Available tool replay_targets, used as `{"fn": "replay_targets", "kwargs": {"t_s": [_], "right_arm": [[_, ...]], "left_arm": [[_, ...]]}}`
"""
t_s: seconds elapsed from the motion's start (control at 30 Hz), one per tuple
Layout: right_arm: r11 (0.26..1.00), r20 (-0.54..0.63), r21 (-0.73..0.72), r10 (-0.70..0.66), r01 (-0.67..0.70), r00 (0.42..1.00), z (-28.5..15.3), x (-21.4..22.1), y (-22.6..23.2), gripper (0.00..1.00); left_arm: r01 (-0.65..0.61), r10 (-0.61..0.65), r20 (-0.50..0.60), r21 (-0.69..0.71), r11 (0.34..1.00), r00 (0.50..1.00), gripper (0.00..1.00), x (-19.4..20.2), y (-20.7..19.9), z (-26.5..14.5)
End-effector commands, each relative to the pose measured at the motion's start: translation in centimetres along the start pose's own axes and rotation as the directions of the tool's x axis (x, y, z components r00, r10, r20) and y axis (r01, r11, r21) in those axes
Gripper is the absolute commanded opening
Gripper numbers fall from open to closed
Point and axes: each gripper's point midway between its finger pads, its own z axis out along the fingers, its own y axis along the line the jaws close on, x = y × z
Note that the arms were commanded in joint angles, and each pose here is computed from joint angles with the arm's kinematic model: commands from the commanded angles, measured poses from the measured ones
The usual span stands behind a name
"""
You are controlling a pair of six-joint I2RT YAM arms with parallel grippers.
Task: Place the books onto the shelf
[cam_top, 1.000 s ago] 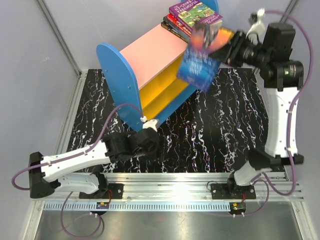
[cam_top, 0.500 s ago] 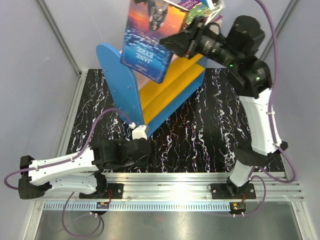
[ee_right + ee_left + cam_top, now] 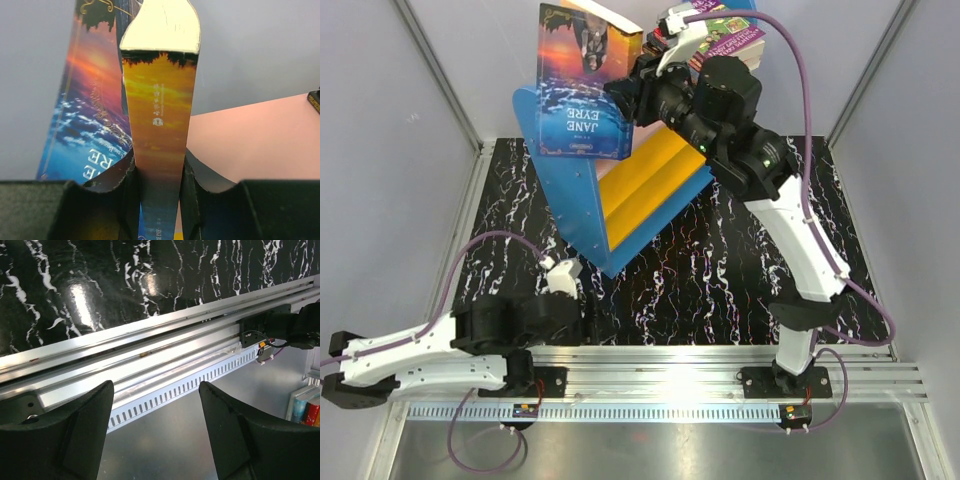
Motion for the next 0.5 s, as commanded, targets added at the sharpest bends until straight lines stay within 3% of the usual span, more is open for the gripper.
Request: {"fn": "replay_targets", "kwargs": {"t_s": [0.0,0.17,0.47], "right_arm": [[0.992,0.571,-0.103,0.123,-0.078,0.811,-11.9,-20.3,1.6,0.0],[0.987,0.566,-0.115,0.155,-0.108,0.81,-12.6,-20.5,1.6,0.0],[0.99,0.515,-0.081,0.137,-0.111,0.846,-8.6,-17.5,1.2,0.0]], "left_arm": [[0.045,-0.044,0.038,-0.032,0.998,0.998,0.72,-0.1,1.8,0.1],[0.017,-0.015,0.033,-0.034,0.999,0.999,0.72,0.0,1.5,0.5],[-0.009,0.01,0.035,-0.04,0.999,0.999,0.71,-0.1,1.6,0.2]]}}
